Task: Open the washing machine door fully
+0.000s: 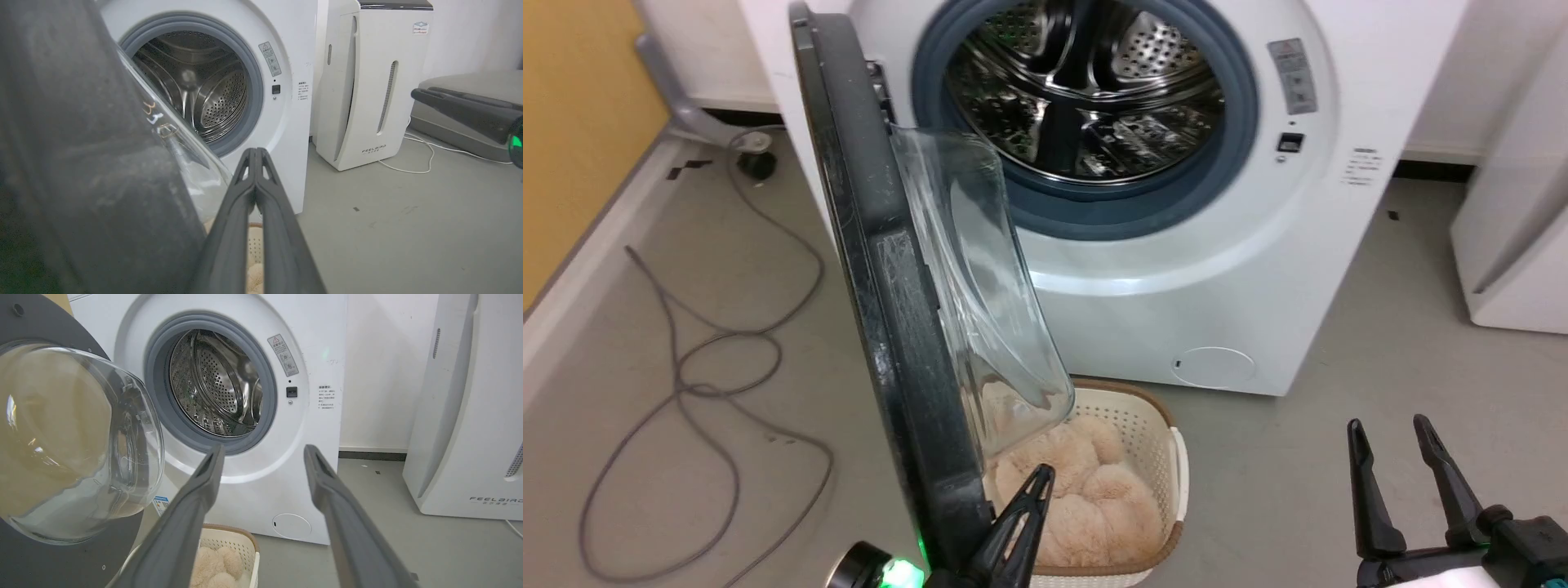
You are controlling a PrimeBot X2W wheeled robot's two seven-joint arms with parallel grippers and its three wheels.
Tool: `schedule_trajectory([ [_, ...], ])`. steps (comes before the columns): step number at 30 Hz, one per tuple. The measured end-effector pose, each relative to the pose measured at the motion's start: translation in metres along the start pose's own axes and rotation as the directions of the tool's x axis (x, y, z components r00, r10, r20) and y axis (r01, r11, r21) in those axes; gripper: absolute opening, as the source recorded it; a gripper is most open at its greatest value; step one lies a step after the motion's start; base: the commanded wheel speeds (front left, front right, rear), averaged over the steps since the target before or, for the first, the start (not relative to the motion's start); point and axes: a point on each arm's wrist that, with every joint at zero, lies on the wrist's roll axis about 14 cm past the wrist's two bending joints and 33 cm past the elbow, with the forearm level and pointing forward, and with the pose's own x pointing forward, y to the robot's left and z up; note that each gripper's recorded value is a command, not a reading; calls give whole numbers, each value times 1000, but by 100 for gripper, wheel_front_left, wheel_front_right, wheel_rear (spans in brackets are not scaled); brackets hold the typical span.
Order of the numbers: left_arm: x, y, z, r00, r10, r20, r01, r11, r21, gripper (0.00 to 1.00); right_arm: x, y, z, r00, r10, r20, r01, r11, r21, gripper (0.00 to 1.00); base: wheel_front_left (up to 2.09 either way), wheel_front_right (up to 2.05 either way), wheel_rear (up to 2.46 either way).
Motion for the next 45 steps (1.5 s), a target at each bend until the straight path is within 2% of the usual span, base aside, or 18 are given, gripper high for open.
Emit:
schedule_trajectory([
  [11, -31, 42, 9, 985, 173, 7, -173, 983, 59, 0, 18, 34, -11, 994, 109, -21, -108, 994, 33, 100, 0, 0, 0],
  [21, -61, 84, 13, 941, 339, 6, -337, 934, 116, 0, 33, 69, -21, 976, 213, -39, -211, 976, 61, 100, 0, 0, 0],
  [25, -74, 108, 13, 907, 422, 0, -418, 899, 134, 0, 36, 77, -25, 970, 237, -46, -234, 970, 70, 100, 0, 0, 0],
  [26, -84, 128, 13, 877, 481, -2, -475, 866, 158, 0, 37, 79, -27, 969, 242, -51, -238, 969, 73, 100, 0, 0, 0],
  [28, -91, 142, 12, 853, 522, -6, -513, 841, 170, 0, 37, 79, -29, 969, 242, -54, -238, 968, 75, 100, 0, 0, 0],
  [37, -120, 196, 3, 756, 653, -40, -631, 744, 219, 0, 38, 74, -38, 969, 233, -77, -227, 971, 74, 100, 0, 0, 0],
  [43, -127, 235, 3, 673, 738, -35, -719, 665, 200, 0, 44, 72, -45, 970, 227, -88, -221, 973, 72, 100, 0, 0, 0],
  [45, -128, 245, 0, 656, 753, -42, -730, 648, 218, 0, 46, 71, -48, 970, 224, -93, -219, 973, 68, 100, 0, 0, 0],
])
